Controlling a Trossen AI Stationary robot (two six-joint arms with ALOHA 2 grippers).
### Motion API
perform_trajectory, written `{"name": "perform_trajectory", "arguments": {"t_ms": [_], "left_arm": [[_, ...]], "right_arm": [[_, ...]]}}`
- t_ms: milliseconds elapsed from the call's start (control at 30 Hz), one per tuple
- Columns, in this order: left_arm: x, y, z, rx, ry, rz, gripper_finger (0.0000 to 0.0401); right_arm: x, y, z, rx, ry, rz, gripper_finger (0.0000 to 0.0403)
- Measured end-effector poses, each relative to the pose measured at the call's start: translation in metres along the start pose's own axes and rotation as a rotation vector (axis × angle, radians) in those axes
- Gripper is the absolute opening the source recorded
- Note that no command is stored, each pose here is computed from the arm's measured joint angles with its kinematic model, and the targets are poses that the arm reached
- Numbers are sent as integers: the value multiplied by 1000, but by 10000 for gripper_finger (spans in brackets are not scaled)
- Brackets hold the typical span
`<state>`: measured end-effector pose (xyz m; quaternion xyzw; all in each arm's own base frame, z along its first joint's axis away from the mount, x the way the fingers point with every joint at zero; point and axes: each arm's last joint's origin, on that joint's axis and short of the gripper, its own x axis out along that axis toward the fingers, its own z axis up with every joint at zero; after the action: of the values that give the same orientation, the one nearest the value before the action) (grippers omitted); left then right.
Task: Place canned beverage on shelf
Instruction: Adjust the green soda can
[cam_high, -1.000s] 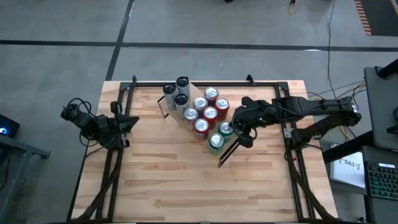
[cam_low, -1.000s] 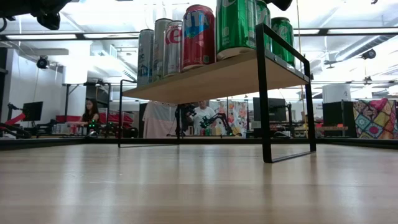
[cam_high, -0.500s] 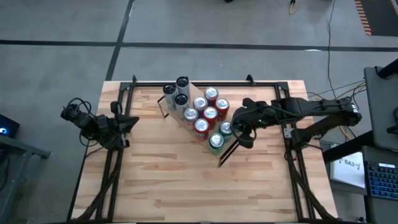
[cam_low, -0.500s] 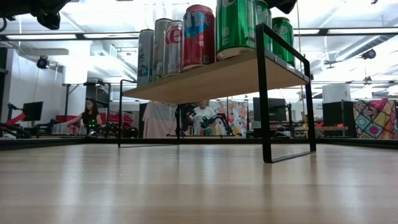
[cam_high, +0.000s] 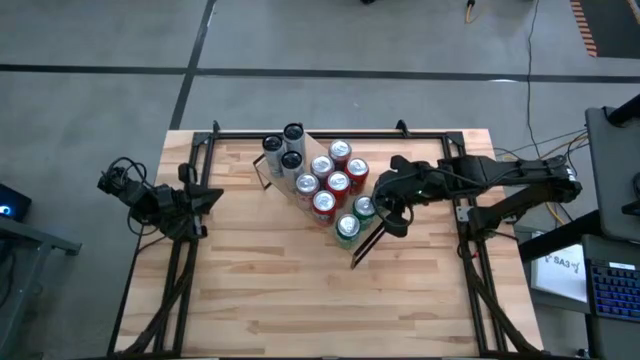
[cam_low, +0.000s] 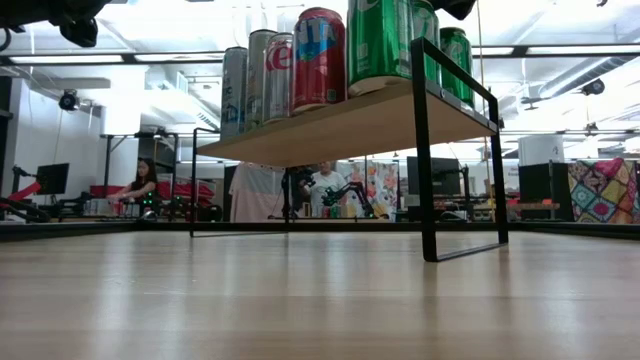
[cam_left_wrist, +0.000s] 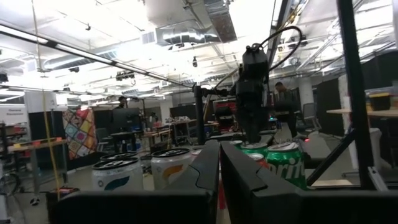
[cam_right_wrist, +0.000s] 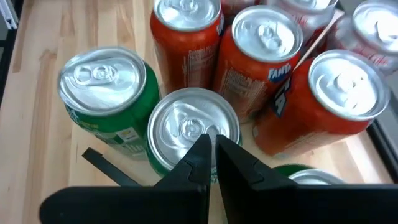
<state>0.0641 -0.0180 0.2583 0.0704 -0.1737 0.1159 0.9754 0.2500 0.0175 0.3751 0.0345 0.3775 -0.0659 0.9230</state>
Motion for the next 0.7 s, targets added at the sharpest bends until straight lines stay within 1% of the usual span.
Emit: {"name": "perform_trajectory", "arguments": {"t_ms": [100, 233, 333, 400, 500, 600, 700], "left_arm": [[0, 0, 1, -1, -3, -6, 0], [1, 8, 18, 7, -9, -2, 0], [0, 11, 27, 67, 65, -66, 0], [-1, 14, 29, 75, 132, -95, 0], [-3, 15, 28, 43, 185, -122, 0], [-5, 11, 22, 42, 195, -190, 0], [-6, 9, 15, 34, 201, -195, 0]], "right_arm": [[-7, -1, 3, -20, -31, 3, 12], [-16, -2, 7, -61, -96, 11, 12], [-21, -3, 5, -99, -124, 17, 12], [-25, -4, 0, -105, -130, 22, 12], [-29, -5, -9, -102, -167, 32, 12], [-30, -3, -21, -128, -235, 95, 12], [-30, -3, -34, -140, -320, 124, 12]]}}
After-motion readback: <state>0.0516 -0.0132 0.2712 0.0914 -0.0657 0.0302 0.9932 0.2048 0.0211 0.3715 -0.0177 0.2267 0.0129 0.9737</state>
